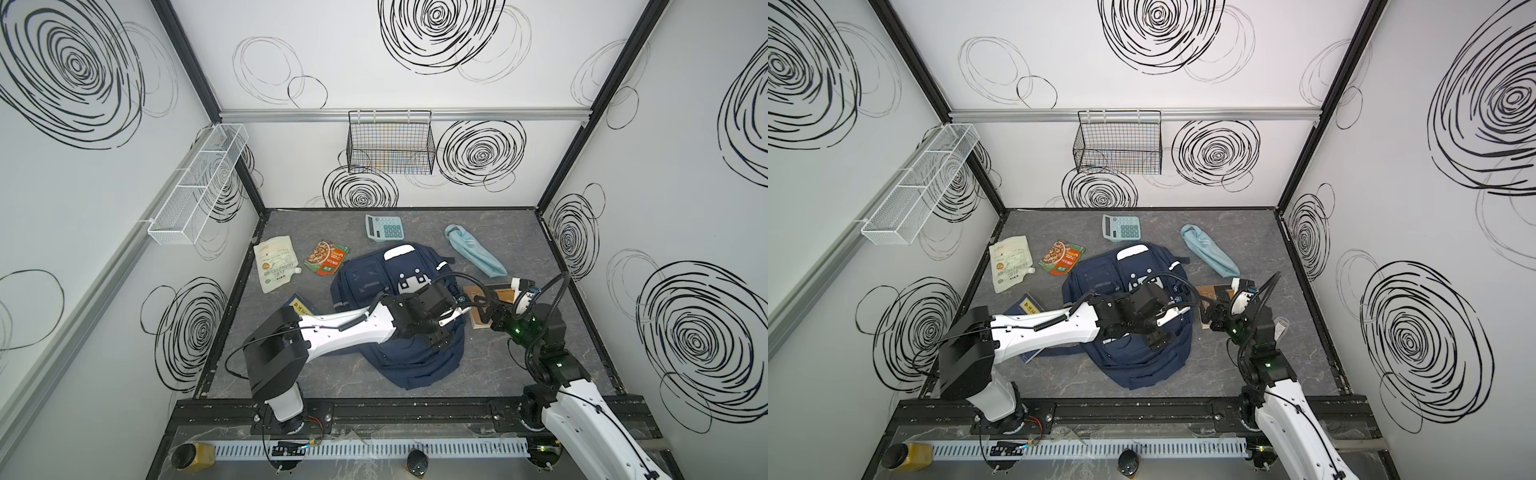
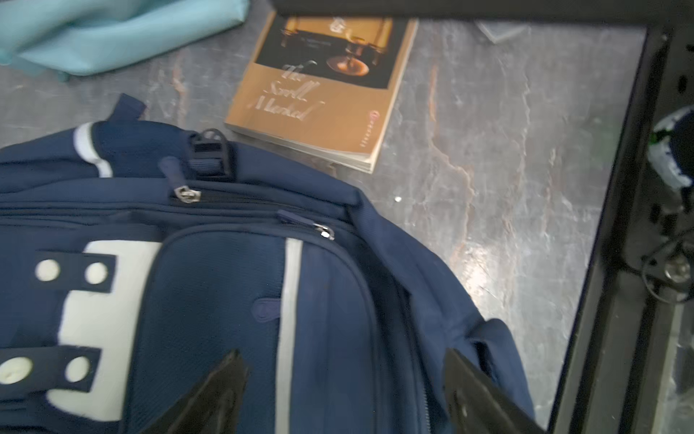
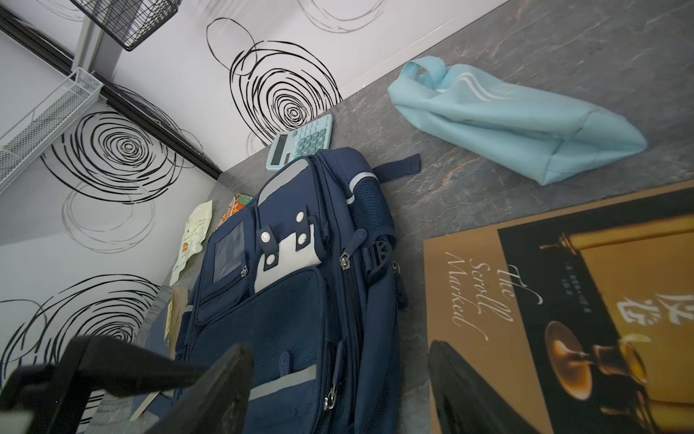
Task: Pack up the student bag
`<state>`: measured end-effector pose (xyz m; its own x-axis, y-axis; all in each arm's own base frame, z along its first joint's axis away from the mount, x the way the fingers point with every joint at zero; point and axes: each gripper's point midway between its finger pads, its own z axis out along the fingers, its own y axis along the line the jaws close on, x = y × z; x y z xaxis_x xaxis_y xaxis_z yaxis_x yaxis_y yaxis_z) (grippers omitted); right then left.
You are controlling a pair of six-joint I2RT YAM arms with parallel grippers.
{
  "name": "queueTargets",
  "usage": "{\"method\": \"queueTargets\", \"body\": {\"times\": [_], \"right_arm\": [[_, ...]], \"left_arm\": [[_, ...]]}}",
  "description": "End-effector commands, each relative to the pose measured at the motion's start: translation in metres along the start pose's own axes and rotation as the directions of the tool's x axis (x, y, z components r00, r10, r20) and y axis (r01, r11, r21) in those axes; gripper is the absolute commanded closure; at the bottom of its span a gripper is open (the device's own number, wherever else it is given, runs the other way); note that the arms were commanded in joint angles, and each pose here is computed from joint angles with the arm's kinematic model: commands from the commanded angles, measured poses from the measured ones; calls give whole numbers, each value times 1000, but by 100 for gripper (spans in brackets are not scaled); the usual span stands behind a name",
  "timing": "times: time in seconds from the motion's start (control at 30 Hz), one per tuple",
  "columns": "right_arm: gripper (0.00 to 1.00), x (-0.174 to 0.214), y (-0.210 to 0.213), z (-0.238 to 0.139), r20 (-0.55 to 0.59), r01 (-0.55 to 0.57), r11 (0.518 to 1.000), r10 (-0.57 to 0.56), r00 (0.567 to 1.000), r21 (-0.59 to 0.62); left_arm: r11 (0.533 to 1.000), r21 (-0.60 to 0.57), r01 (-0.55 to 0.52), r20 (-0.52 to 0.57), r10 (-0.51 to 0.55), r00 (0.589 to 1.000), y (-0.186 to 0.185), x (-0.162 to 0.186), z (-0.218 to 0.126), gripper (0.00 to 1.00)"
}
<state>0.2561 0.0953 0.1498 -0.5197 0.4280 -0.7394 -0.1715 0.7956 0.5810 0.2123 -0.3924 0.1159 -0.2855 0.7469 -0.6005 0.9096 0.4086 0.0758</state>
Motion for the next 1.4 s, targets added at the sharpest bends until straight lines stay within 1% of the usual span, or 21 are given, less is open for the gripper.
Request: {"method": "queueTargets", "body": {"times": [0.0,0.1,0.27,0.33,0.43,0.5,0.6,0.7,0.83,0.93,1.1,1.23,1.37], "right_arm": [[21,-17,-6,-6,50,18,996,-22,998,82],[20,-18,-5,-8,58,25,996,-29,998,82],[20,-18,-3,-7,60,22,997,-26,998,70],[20,-18,-4,-7,64,23,997,-27,998,69],[20,-18,-3,-7,67,24,998,-28,997,66],[20,-18,-3,-7,67,24,998,-28,997,64],[20,-17,-2,-7,66,25,998,-29,997,60],[20,-14,-4,-6,66,21,998,-25,998,57],[20,-9,-5,-5,61,6,999,-9,998,45],[20,-9,-2,-5,61,7,999,-9,998,33],[20,-10,-3,-6,67,13,999,-16,998,40],[20,-9,-5,-5,68,15,999,-18,998,42],[20,-8,-5,-5,67,17,999,-20,998,43]], "left_arm": [[999,-38,-30,-34,29,999,4,5,10,16],[996,-74,-48,-52,44,998,11,9,22,18],[988,-129,-89,-109,76,991,21,22,37,18],[988,-129,-84,-117,69,991,23,24,39,19],[996,-86,-37,-88,30,996,22,22,36,18],[1000,-21,11,-49,-12,999,19,14,27,18],[994,70,83,22,-84,996,16,2,11,17],[986,103,130,55,-136,989,20,1,4,18],[989,42,140,-3,-140,990,29,16,16,18],[991,50,125,-38,-123,992,23,20,26,18],[999,-23,37,-90,-39,995,19,25,39,17],[998,-66,12,-112,-19,994,22,29,46,18],[988,-151,-24,-136,4,991,34,31,49,28]]}}
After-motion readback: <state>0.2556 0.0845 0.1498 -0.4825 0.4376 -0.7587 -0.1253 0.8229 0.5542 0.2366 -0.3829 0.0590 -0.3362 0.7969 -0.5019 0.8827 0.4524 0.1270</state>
